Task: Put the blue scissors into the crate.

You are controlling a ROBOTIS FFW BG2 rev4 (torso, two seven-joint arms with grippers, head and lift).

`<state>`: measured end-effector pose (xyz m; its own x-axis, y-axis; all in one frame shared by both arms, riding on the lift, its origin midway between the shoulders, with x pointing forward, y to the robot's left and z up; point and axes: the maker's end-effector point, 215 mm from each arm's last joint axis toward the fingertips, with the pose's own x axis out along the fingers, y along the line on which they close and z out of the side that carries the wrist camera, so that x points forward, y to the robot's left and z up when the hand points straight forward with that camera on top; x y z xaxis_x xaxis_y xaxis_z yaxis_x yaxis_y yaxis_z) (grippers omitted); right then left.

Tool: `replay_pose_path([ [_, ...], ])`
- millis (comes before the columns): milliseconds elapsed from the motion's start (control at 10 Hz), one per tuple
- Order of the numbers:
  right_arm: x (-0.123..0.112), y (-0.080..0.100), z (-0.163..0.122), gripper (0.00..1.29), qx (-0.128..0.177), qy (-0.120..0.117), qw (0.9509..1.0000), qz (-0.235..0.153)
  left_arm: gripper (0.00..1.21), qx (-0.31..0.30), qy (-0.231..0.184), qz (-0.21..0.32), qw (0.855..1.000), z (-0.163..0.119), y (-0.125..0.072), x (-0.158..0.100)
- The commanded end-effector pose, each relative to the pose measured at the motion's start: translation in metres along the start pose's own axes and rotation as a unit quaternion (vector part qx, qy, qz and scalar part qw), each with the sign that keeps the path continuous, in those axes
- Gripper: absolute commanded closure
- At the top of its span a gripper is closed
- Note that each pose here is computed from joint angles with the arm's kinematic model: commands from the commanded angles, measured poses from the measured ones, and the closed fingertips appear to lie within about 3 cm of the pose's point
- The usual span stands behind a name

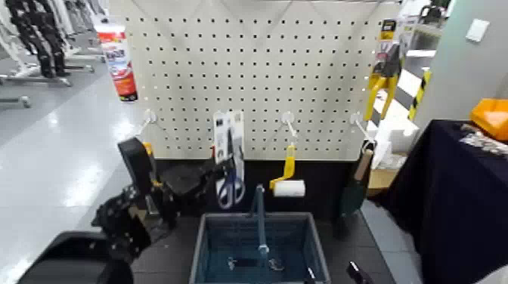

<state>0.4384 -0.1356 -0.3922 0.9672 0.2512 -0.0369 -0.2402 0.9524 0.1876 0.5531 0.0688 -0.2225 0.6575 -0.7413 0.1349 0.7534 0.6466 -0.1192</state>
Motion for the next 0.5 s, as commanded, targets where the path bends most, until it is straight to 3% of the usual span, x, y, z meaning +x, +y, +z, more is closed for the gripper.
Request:
replay_pose_path([
  [100, -0.001, 0.0, -0.001, 0.23, 0.002, 0.001, 1.0, 0.0, 1.18, -0.045, 0.05, 0.012, 0.998, -0.062, 0.0, -0.019],
  [500, -0.001, 0.0, -0.001, 0.23, 0.004, 0.001, 1.0, 0.0, 1.18, -0.077, 0.096, 0.008, 0.992, -0.121, -0.005, -0.028],
])
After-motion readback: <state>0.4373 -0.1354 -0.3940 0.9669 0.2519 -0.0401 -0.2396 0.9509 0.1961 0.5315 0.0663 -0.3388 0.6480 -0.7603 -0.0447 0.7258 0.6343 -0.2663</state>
